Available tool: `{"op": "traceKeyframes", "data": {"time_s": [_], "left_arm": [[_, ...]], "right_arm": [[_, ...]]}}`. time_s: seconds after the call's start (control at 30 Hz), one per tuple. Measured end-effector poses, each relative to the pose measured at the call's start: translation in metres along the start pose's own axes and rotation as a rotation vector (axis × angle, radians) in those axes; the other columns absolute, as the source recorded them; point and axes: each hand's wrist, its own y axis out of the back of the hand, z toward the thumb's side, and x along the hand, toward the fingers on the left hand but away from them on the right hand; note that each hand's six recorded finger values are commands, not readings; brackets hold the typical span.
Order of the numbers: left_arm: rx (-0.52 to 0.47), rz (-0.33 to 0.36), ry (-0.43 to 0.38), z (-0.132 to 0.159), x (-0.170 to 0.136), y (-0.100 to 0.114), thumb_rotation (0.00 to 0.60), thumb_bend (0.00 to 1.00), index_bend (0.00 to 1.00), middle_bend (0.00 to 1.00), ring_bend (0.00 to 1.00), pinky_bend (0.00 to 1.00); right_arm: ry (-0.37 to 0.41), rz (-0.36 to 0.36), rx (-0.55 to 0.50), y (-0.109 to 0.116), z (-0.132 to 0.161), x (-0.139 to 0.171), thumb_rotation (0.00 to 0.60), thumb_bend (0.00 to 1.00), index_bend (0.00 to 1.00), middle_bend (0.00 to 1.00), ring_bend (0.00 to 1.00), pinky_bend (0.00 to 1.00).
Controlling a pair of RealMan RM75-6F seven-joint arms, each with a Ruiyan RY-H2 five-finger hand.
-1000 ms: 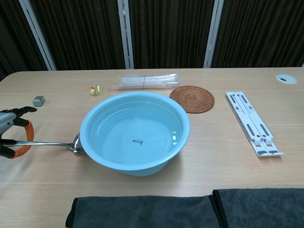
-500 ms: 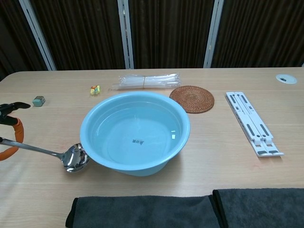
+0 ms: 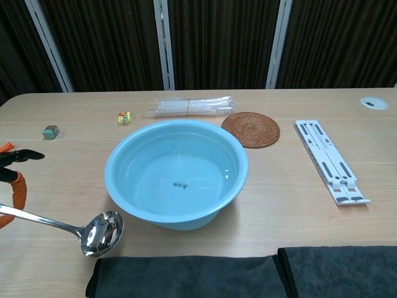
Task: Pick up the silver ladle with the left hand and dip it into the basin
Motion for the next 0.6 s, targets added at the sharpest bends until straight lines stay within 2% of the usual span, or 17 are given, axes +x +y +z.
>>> {"op": "traceKeyframes", "data": {"time_s": [0.2,0.37,0.6], "left_arm": [[-0.005,-0.02,-0.063,0.016,-0.003,0.007,0.581,0.51,0.59,0.0,0.0,0.0],[-0.006,-0.007,-0.11,0.031,-0.005,0.016,0.581,0.51,0.6,0.0,0.0,0.0],[-0.029,0.021,-0.221,0.066,-0.005,0.034,0.581,0.5,0.6,0.0,0.0,0.0]], "right_arm": [[-0.002,-0.009,-0.013,0.003,-0.002,0.0,0.6,0.0,0.0,0.0,0.0,0.0],[-0.003,-0.021,-0.021,0.007,-0.003,0.001,0.6,0.0,0.0,0.0,0.0,0.0],[0.004,-0.03,-0.033,0.011,-0.003,0.003,0.6,0.0,0.0,0.0,0.0,0.0]]}}
